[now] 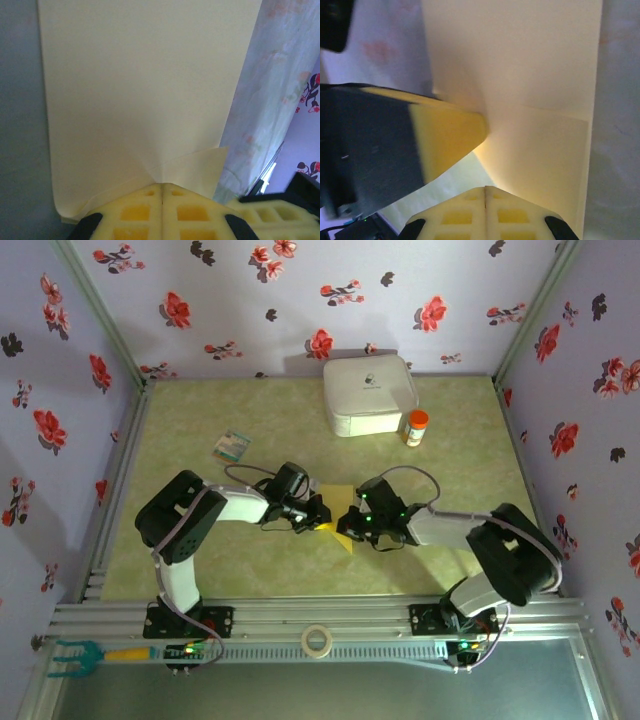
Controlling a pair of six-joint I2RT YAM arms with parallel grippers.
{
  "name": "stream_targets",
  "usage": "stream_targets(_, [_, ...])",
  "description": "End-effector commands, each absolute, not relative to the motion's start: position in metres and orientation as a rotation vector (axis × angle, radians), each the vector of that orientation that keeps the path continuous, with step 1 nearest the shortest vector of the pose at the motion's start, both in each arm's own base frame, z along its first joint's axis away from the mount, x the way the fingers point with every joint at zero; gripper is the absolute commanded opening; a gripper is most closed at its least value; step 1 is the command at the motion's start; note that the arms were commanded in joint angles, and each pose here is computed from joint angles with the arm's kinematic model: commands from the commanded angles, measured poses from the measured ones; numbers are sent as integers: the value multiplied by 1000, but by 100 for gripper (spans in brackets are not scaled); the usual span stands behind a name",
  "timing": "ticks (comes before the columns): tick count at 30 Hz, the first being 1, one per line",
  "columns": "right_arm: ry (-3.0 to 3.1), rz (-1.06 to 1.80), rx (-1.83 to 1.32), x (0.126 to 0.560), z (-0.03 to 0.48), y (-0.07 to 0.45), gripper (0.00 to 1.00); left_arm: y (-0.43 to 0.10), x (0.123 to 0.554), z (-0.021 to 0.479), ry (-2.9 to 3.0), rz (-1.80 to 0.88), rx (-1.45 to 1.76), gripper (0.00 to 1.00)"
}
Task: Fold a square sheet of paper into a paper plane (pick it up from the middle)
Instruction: Third fold the triangle at the center of the table.
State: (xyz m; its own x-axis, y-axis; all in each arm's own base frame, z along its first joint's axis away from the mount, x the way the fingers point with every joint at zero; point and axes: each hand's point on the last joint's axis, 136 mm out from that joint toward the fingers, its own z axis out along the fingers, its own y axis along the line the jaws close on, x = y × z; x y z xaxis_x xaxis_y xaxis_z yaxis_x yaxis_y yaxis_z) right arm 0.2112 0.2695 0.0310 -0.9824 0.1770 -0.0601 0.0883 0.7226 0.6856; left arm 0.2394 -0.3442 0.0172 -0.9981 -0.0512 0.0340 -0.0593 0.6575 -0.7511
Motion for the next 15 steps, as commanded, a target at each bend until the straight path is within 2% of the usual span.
stream_targets(1, [2808, 1118, 226, 214, 26, 272, 4, -322, 234, -8, -2913, 1125, 146, 0])
stream_targets(8, [2899, 971, 308, 193, -7, 244, 0, -332, 245, 11, -2942, 1210, 80, 0])
stream_targets(15, [2906, 951, 308, 195, -10, 244, 0, -341, 246, 41, -2984, 1289, -18, 0])
